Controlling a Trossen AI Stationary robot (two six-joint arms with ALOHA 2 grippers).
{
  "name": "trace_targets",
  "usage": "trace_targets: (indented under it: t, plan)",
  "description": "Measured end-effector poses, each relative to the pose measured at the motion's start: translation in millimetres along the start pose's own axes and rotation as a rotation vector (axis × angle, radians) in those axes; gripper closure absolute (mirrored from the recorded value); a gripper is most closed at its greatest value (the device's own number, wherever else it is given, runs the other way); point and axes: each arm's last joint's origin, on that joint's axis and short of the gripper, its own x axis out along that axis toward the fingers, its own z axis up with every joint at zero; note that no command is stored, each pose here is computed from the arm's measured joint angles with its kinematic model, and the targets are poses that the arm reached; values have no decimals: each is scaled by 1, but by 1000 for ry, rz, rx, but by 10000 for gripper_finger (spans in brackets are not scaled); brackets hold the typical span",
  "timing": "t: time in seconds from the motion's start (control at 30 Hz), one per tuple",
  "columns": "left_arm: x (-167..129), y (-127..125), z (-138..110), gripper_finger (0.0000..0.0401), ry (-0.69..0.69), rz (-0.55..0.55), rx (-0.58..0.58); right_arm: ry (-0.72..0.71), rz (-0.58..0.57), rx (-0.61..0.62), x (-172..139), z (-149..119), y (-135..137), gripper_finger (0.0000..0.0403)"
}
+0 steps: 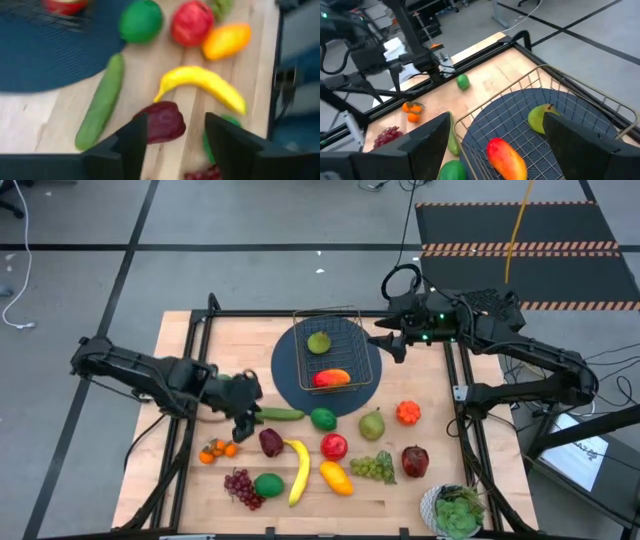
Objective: Build produce basket
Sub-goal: Put the left dark red apple into the gold wire basket
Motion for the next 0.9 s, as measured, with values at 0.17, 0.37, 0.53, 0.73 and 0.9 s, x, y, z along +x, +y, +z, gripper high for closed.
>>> trace_targets:
  t: [0.17,0.37,0.53,0.73,0.9]
  plan:
    - [32,-14,-5,111,117,29,219,26,65,28,-1,0,-2,92]
    - [71,-16,-14,40,338,54,505,47,87,206,-1,-2,4,92]
    - [93,-15,-16,31,422,20,740,59,127,332,0,-4,14,92]
    - [104,-12,-8,31,379,-13,887,28,209,446,2,-3,38,92]
    - [111,-1,-7,31,367,-15,941,-47,202,468,1,-6,62,92]
